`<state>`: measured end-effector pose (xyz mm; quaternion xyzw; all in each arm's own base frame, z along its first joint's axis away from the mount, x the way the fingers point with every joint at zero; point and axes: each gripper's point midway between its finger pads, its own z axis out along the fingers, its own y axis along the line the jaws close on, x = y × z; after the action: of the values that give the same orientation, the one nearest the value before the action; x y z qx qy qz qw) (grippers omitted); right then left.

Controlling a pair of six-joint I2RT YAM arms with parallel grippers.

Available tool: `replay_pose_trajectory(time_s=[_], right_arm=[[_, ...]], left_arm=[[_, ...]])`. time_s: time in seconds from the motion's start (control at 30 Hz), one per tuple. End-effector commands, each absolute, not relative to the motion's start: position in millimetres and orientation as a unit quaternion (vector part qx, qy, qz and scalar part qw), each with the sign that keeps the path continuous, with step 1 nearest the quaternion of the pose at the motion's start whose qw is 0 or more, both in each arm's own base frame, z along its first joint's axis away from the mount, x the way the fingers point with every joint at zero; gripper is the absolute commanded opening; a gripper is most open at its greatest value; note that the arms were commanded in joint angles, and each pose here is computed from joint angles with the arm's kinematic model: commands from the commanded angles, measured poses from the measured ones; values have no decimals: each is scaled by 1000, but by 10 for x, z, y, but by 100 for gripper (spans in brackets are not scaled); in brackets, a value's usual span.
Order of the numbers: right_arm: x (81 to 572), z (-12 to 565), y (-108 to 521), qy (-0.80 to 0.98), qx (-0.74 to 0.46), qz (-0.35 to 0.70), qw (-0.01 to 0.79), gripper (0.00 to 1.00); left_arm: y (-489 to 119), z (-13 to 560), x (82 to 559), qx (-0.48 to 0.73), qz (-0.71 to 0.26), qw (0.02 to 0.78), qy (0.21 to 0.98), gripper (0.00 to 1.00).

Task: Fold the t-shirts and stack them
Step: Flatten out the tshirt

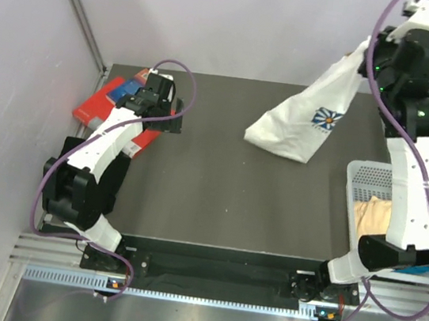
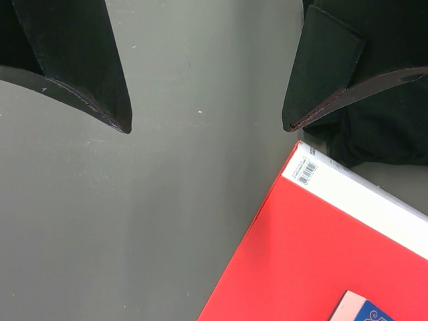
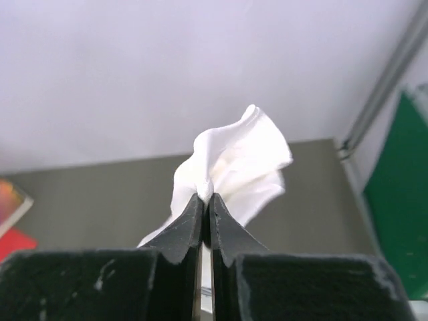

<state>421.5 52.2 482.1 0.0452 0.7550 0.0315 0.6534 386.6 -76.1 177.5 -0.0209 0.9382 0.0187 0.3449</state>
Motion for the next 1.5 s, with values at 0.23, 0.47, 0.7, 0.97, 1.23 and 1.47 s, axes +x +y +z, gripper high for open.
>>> replay_pose_trajectory(time_s=[0.23,0.47,0.7,0.97,1.23,1.47], right_arm=[[3734,5441,833,709,-2,37,704,0],[3930,4056,2658,800,-192,190,536,0],[2883,2865,4538,799,-380,378,272,17],[3034,2643,4084,840,-313,319,308,74],[3865,2680,2649,885,-155,197,393,71],[4034,2463,2068,901,-117,146,390,71]], left_arm=[[-800,1896,3882,-27,2,367,930,99],[-742,2002,3863,-39,12,382,923,98],[-417,2316,3745,-87,70,430,896,99],[-564,2227,3607,-69,24,421,904,99],[-1610,1638,3358,8,-238,307,922,99],[-2219,1275,3283,-10,-369,207,906,94]])
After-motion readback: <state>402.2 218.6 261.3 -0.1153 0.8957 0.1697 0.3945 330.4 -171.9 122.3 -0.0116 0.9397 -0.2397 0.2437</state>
